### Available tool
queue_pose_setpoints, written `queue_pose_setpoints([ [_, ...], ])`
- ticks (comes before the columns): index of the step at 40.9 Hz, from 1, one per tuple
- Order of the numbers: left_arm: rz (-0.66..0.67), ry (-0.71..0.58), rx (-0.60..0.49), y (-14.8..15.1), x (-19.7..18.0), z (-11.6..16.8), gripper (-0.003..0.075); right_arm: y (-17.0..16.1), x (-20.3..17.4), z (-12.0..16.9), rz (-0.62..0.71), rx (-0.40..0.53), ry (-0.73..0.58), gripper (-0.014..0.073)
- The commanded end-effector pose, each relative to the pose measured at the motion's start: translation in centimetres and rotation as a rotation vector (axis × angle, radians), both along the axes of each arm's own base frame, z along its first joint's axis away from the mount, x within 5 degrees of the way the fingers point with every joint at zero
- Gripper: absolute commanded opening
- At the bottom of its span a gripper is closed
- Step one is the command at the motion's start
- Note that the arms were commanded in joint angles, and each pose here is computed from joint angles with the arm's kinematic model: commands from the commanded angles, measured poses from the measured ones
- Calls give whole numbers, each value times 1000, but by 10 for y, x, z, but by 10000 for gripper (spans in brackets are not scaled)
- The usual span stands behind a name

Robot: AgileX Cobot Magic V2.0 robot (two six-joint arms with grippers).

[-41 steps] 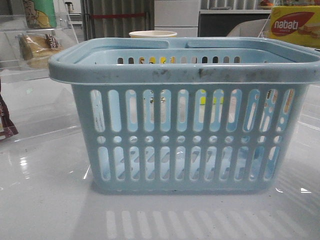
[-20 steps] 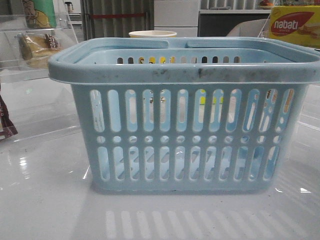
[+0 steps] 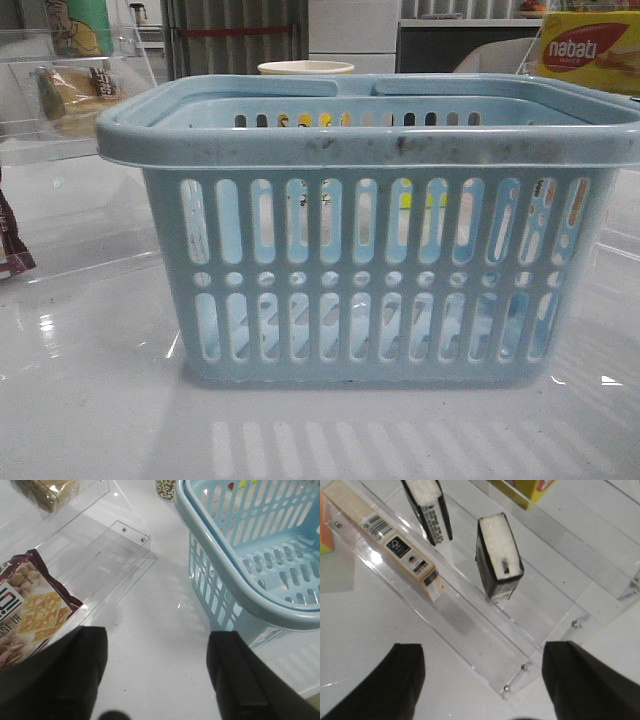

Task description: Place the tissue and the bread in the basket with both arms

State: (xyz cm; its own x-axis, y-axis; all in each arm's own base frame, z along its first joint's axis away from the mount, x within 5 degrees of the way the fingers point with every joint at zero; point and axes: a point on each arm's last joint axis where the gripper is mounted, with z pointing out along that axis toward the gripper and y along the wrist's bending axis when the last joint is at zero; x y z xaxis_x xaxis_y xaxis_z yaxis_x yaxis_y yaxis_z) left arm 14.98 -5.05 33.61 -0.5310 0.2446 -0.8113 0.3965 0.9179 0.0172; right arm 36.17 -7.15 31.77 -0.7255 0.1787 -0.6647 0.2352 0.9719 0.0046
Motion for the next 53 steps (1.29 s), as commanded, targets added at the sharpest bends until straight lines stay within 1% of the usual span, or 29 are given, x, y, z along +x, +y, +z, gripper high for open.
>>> queue_pose_setpoints([
  [1, 2, -89, -32, -2, 3, 13, 488, -5, 10, 20, -2, -44, -79, 592],
  [5, 2, -89, -32, -2, 3, 13, 488, -8, 21, 11, 0, -48, -58, 592],
  [11, 2, -89, -32, -2, 3, 13, 488, -13, 34, -3, 8, -86, -35, 592],
  [22, 2, -89, -32, -2, 3, 13, 488, -19, 49, -20, 10, -95, -66, 592],
  [35, 2, -89, -32, -2, 3, 13, 488, -19, 61, -20, 10, -79, -192, 592],
  [49, 2, -88, -32, -2, 3, 13, 488, -32, 62, -24, -16, -84, -206, 589],
  [50, 2, -88, -32, -2, 3, 13, 488, -32, 62, -24, -17, -84, -206, 584],
  [53, 2, -88, -32, -2, 3, 13, 488, -34, 61, -24, -21, -83, -196, 527],
])
